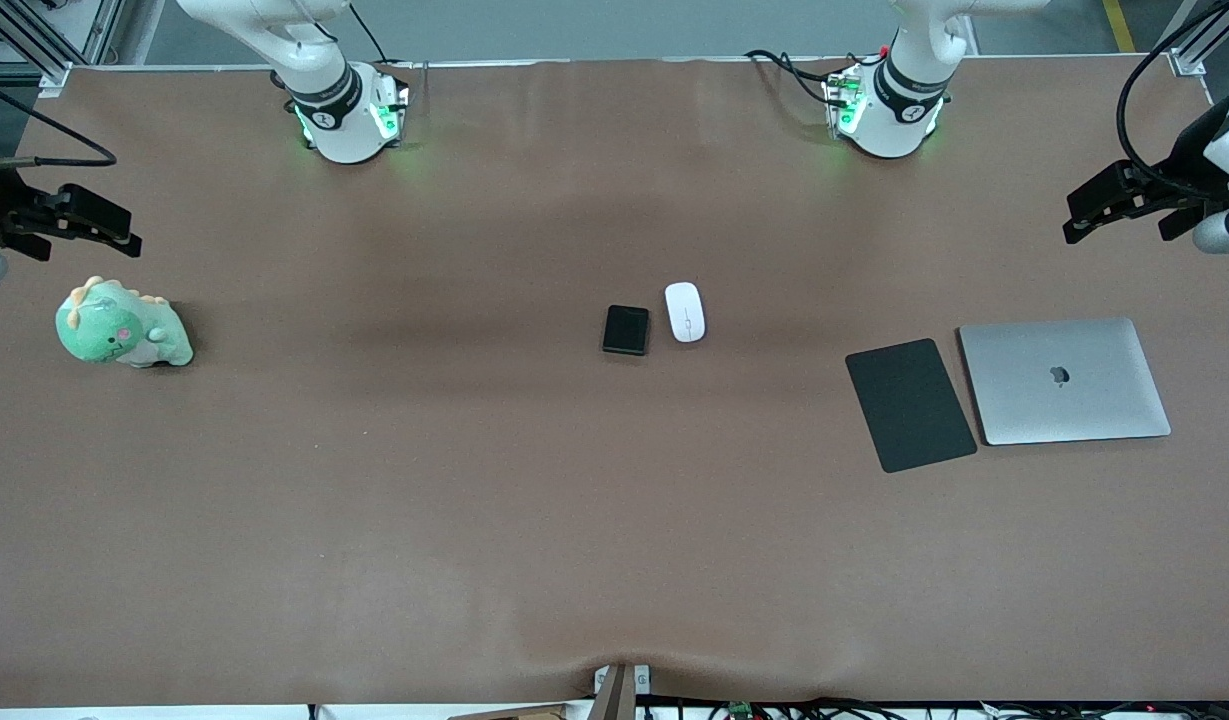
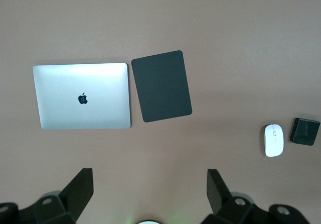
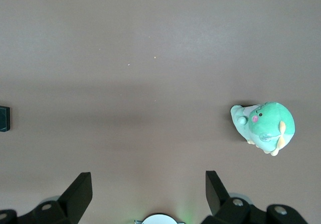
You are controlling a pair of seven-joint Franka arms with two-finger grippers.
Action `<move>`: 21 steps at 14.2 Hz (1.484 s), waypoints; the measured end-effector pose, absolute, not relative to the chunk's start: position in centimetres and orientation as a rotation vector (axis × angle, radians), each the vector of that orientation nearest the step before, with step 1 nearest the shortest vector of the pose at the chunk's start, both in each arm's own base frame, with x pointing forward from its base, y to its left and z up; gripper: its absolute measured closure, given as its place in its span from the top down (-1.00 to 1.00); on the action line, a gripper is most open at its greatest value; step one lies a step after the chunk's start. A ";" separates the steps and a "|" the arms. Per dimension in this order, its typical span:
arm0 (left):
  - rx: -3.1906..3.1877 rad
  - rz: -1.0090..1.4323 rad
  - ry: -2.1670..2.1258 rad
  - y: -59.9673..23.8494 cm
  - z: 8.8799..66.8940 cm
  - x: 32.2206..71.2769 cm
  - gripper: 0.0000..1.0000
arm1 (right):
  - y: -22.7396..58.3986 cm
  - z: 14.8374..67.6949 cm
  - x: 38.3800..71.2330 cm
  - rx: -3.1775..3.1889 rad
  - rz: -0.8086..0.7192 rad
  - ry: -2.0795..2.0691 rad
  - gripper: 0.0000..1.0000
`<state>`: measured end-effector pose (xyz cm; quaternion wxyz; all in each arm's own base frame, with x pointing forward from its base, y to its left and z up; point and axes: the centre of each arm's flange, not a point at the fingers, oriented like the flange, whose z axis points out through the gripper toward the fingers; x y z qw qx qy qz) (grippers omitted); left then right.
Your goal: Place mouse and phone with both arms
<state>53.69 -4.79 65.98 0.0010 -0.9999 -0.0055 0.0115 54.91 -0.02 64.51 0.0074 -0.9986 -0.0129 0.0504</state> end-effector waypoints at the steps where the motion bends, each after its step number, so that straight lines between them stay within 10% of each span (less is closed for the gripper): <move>1: -3.139 0.037 -0.017 -4.8 65.9 53.7 1.00 | 0.0 64.4 54.8 -3.122 0.169 -0.040 1.00; 9: -3.132 0.117 -0.023 -4.7 63.3 55.2 1.00 | -0.2 63.2 54.3 -3.114 0.272 -0.035 1.00; 21: -3.159 0.010 -0.059 -26.4 40.2 54.7 1.00 | 0.0 63.3 55.2 -3.112 0.172 -0.022 1.00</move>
